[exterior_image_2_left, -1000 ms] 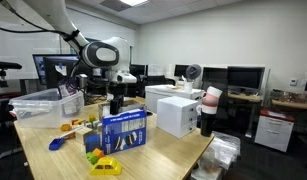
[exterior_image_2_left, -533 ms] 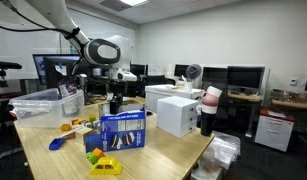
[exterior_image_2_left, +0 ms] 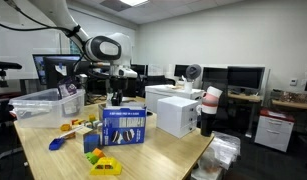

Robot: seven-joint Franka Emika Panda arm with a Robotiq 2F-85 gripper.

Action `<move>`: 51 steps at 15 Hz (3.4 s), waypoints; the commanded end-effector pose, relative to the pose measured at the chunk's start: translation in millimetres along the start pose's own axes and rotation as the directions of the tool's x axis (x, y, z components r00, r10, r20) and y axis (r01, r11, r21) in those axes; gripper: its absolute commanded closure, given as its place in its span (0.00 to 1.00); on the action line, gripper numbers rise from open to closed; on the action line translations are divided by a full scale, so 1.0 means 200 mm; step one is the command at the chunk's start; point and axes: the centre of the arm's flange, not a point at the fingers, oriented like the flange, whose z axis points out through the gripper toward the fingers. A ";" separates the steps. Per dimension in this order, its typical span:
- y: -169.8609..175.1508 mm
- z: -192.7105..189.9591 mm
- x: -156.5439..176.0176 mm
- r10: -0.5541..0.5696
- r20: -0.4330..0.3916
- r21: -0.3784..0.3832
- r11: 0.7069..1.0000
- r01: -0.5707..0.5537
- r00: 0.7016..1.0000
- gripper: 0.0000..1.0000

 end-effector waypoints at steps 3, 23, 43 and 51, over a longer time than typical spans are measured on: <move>-0.08 -0.10 0.00 0.030 -0.032 -0.018 0.999 -0.031 0.999 0.96; -0.05 -0.50 -0.06 -0.279 0.028 0.075 0.958 0.276 0.960 0.13; 0.11 -0.30 -0.33 -0.925 0.150 0.115 0.367 0.923 0.349 0.00; -0.03 -0.23 -0.29 -0.989 0.129 -0.057 0.062 0.996 0.069 0.00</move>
